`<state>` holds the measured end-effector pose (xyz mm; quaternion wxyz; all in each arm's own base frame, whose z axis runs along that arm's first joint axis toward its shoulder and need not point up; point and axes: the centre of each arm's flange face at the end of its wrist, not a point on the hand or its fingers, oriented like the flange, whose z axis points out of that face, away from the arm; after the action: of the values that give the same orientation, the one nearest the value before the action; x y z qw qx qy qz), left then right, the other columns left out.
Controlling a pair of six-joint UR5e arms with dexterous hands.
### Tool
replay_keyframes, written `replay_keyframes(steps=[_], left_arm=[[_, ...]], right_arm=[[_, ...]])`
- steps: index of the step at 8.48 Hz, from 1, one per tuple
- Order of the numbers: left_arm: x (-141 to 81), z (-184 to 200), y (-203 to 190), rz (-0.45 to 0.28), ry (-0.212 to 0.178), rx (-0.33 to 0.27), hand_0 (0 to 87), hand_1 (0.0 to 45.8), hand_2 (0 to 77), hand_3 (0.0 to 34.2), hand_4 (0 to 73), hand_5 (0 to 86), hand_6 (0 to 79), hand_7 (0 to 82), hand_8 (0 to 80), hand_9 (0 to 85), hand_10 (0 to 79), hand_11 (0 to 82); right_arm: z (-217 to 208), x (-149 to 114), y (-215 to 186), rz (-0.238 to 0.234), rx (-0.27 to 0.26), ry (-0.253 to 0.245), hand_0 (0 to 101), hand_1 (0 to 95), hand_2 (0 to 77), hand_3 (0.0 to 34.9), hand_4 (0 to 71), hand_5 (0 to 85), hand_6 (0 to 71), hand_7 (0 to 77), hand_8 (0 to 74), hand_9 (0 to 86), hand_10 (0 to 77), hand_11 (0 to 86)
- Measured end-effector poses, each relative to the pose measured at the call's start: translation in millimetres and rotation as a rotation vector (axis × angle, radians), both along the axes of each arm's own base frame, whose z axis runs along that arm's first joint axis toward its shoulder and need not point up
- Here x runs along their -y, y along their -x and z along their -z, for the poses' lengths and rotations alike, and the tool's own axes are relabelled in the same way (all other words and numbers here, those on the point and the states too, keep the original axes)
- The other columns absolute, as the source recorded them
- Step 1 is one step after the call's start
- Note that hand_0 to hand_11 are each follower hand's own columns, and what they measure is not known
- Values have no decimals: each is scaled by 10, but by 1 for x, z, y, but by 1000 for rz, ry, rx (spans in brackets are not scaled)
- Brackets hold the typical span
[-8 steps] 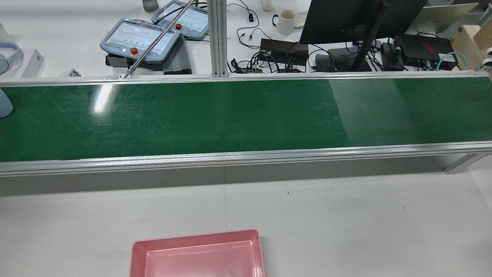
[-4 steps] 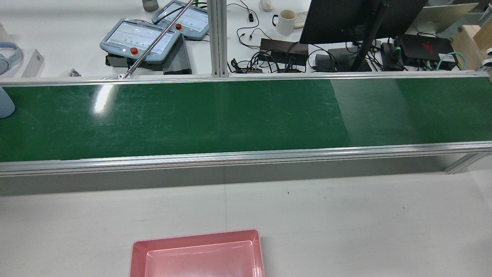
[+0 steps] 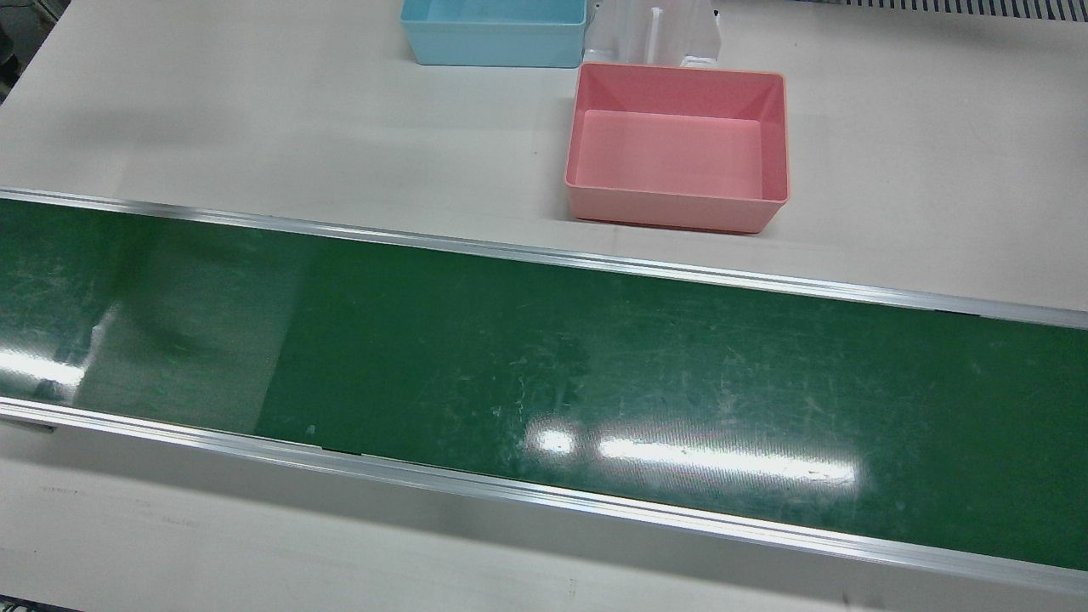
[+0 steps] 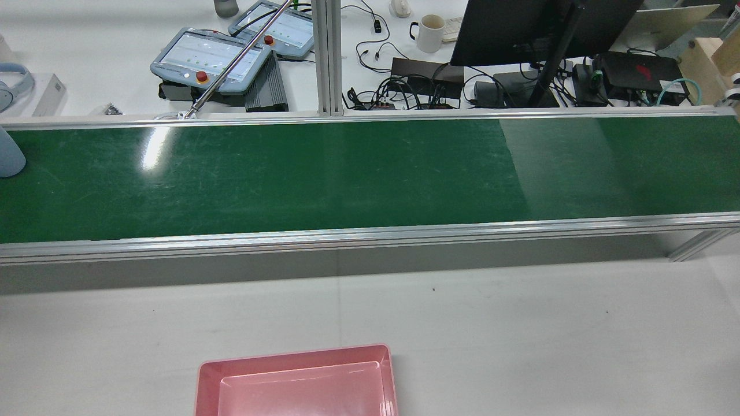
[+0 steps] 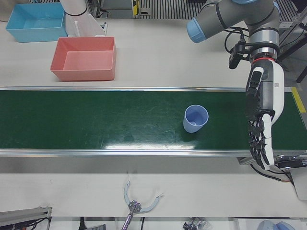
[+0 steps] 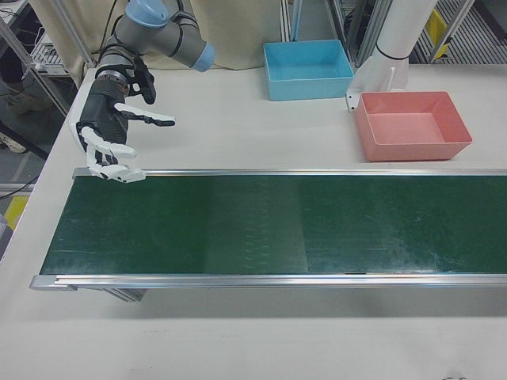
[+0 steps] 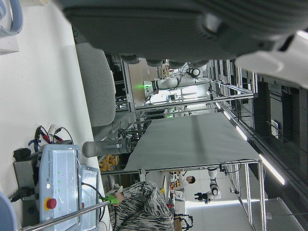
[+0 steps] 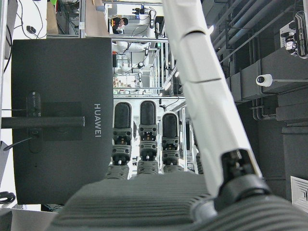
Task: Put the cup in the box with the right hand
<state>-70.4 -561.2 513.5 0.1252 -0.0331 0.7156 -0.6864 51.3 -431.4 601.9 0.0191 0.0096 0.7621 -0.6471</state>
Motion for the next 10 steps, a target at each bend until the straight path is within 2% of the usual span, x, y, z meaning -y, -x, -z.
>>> replay_keyframes(steps=[3,4,5,8,10], left_arm=[[0,0,0,0,0,1,0,5,5,0,0,0,0,0,0,5,0,0],[0,0,0,0,0,0,0,5,5,0,0,0,0,0,0,5,0,0],[0,0,0,0,0,0,0,5,5,0,0,0,0,0,0,5,0,0],[0,0,0,0,0,0,0,5,5,0,0,0,0,0,0,5,0,0],[0,0,0,0,0,0,0,5,5,0,0,0,0,0,0,5,0,0]], right_arm=[[0,0,0,0,0,0,796,333,5,10,142,158,131,458,289,349,240,382],[0,0,0,1,0,0,797,333,5,0,142,158,131,458,289,349,240,382],[0,0,0,1,0,0,796,333,5,0,120,158,131,453,289,355,240,382],[0,1,0,0,0,-1,797,333,0,1,153,158,131,475,289,360,240,382],[0,0,0,0,0,-1,797,344,5,1,131,158,131,475,289,360,240,382]])
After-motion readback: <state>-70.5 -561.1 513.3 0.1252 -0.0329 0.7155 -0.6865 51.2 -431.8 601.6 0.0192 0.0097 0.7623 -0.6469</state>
